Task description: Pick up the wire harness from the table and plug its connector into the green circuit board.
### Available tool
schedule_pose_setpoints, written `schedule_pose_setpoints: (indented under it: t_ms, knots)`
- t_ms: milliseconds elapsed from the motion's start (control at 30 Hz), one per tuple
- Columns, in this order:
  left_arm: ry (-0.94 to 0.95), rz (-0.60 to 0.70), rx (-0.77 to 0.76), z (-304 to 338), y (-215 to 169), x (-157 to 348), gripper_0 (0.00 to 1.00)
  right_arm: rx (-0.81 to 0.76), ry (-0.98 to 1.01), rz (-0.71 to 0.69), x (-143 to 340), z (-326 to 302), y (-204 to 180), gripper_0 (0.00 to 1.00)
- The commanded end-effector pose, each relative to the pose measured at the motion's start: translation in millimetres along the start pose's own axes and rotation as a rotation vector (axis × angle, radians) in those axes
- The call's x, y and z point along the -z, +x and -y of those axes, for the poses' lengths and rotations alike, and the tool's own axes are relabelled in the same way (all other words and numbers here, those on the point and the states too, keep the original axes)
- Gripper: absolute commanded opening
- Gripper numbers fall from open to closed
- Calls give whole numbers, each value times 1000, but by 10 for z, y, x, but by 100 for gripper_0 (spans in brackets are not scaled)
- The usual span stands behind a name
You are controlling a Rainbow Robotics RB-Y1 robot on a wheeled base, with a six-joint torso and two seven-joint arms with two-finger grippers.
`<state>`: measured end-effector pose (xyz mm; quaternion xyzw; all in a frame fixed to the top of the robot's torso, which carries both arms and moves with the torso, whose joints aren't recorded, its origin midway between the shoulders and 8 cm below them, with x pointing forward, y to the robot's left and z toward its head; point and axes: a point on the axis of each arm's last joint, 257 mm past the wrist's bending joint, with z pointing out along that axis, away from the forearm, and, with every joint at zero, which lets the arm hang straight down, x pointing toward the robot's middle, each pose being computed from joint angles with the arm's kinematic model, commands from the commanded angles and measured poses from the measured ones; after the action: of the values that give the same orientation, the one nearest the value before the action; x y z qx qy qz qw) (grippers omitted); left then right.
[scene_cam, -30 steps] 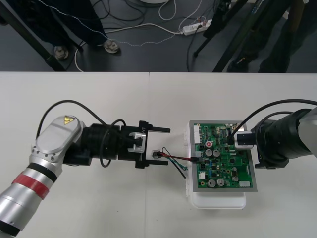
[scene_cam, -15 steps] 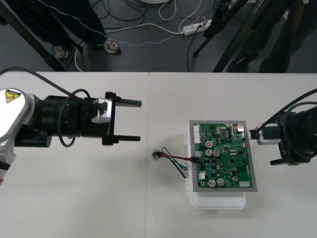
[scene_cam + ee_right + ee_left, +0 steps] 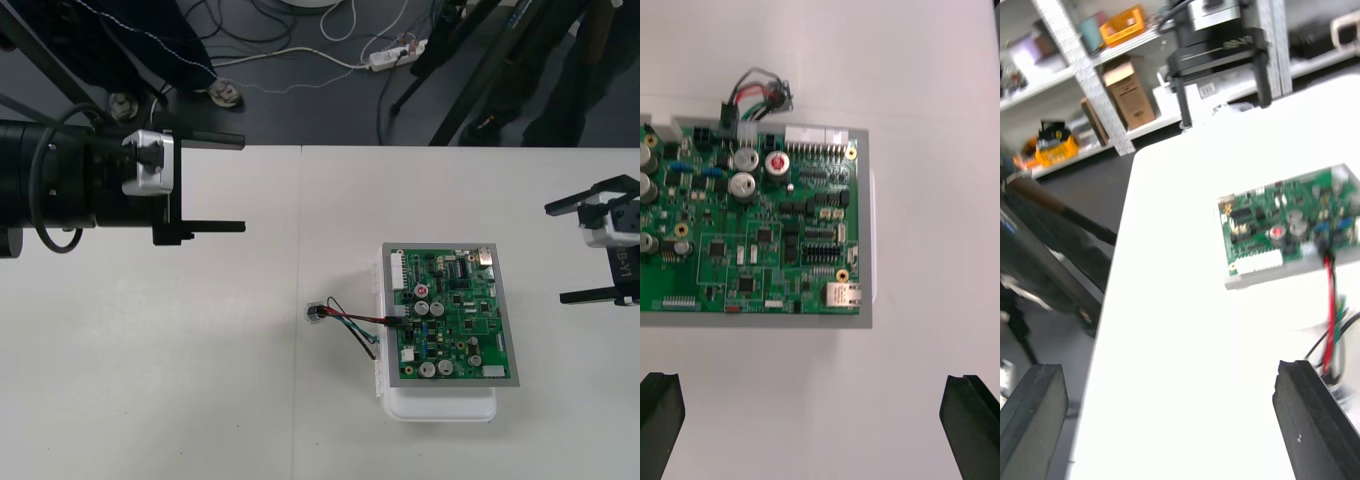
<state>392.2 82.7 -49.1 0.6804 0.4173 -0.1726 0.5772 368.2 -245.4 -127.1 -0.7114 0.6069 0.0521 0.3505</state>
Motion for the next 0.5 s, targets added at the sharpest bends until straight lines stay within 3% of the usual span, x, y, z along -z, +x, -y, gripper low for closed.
schedule_pose_setpoints:
  t_ms: [33,500]
  knots:
    - [-50,-35,56,-257,-188,205,81,52,18,73,296,37,-257,100]
    - [-52,-63,56,-312,-189,326,81,29,-37,316,479,-92,-746,100]
